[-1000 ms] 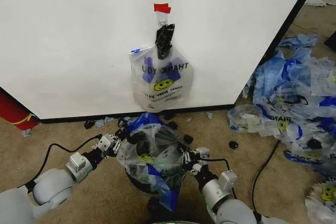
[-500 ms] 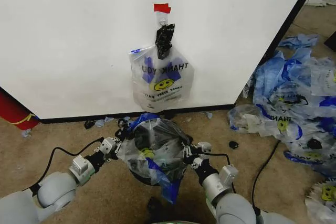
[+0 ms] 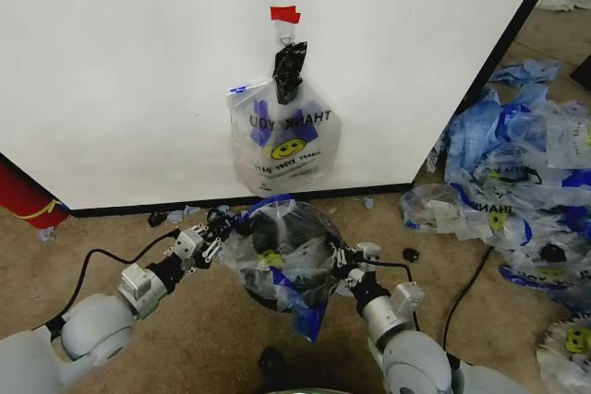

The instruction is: Pick up the garbage bag from the wall and place it over the trash bin.

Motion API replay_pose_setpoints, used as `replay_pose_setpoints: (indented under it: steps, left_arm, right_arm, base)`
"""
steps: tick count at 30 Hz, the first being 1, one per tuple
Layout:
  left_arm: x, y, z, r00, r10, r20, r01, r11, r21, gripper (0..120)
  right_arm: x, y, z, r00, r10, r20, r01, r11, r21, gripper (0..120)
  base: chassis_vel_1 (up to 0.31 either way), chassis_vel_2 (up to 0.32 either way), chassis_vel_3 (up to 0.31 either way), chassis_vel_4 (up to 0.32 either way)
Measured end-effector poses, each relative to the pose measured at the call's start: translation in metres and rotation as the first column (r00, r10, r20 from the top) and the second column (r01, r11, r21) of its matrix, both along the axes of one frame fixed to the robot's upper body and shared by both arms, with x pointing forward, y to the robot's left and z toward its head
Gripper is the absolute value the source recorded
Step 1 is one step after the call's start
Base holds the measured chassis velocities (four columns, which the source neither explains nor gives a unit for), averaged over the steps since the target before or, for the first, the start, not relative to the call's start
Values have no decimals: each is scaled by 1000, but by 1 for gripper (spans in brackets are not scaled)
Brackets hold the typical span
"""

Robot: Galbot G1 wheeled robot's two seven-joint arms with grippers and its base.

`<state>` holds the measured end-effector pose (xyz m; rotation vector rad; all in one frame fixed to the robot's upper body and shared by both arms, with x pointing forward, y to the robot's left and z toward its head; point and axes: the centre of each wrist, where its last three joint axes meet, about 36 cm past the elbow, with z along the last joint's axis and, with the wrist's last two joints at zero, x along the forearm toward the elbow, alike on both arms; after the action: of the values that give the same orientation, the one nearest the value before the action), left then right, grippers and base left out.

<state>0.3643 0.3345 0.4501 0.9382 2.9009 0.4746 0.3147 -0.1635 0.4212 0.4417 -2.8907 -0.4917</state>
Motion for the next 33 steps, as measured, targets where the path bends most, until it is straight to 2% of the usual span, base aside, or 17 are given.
replay_pose_setpoints:
  steps: [1, 2, 5, 8, 11, 13, 14, 16, 19, 20, 21, 24, 27, 28, 30, 33]
  left_arm:
    - [0, -1, 2, 1000, 2, 3, -2, 1000, -4, 45]
    - [0, -4, 8, 1000, 9, 13, -9, 1000, -18, 53]
    - [-2, -14, 20, 999, 24, 23, -22, 998, -60, 65]
    - [-5, -22, 27, 999, 28, 18, -26, 995, -94, 71]
    - [-21, -50, 50, 1000, 9, -26, -14, 979, -205, 86]
    - [-40, -69, 64, 995, -21, -95, -7, 960, -281, 93]
    - [-40, -69, 64, 995, -21, -95, -7, 960, -281, 93]
    - [-60, -86, 77, 980, -64, -188, -8, 934, -356, 97]
    - [-82, -102, 93, 936, -113, -332, -43, 903, -428, 94]
    - [-82, -102, 93, 936, -113, -332, -43, 903, -428, 94]
    - [-89, -106, 99, 912, -133, -389, -60, 893, -446, 93]
    - [-94, -107, 101, 856, -143, -498, -112, 888, -446, 92]
    - [-96, -107, 99, 820, -140, -555, -145, 887, -438, 89]
    - [-96, -107, 99, 820, -140, -555, -145, 887, -438, 89]
    - [-97, -108, 97, 799, -137, -585, -168, 884, -437, 86]
    - [-97, -110, 96, 790, -138, -597, -183, 877, -445, 85]
  right_arm:
    - [1, -1, 0, 1000, -4, 2, 4, 1000, 0, 0]
    - [4, -3, 0, 1000, -22, 7, 22, 1000, 1, 0]
    - [11, -5, -1, 998, -55, 25, 55, 998, -6, 0]
    - [14, -5, -2, 997, -68, 34, 69, 998, -8, 0]
    - [20, -6, 0, 994, -97, 51, 97, 995, -2, 0]
    - [25, -6, 2, 992, -111, 61, 111, 994, 1, 0]
    - [25, -6, 2, 992, -111, 61, 111, 994, 1, 0]
    - [28, -5, 5, 991, -117, 66, 117, 993, 1, 0]
    - [33, -2, 7, 990, -119, 69, 119, 993, -3, 0]
    - [33, -2, 7, 990, -119, 69, 119, 993, -3, 0]
    - [35, 0, 8, 991, -119, 67, 120, 993, -8, 0]
    - [40, 6, 10, 990, -122, 68, 123, 992, -12, 0]
    - [42, 11, 12, 990, -115, 79, 116, 993, -13, 0]
    - [42, 11, 12, 990, -115, 79, 116, 993, -13, 0]
    - [41, 15, 15, 991, -107, 84, 108, 994, -11, 0]
    - [39, 18, 17, 992, -93, 90, 95, 995, -11, 0]
  base:
    - [0, 0, 0, 0]
    - [0, 0, 0, 0]
    - [0, 0, 0, 0]
    - [0, 0, 0, 0]
    - [0, 0, 0, 0]
    - [0, 0, 0, 0]
    - [0, 0, 0, 0]
    - [0, 0, 0, 0]
    - [0, 0, 0, 0]
    - [0, 0, 0, 0]
    - [0, 0, 0, 0]
    - [0, 0, 0, 0]
    - [0, 0, 0, 0]
    - [0, 0, 0, 0]
    - [0, 0, 0, 0]
    - [0, 0, 0, 0]
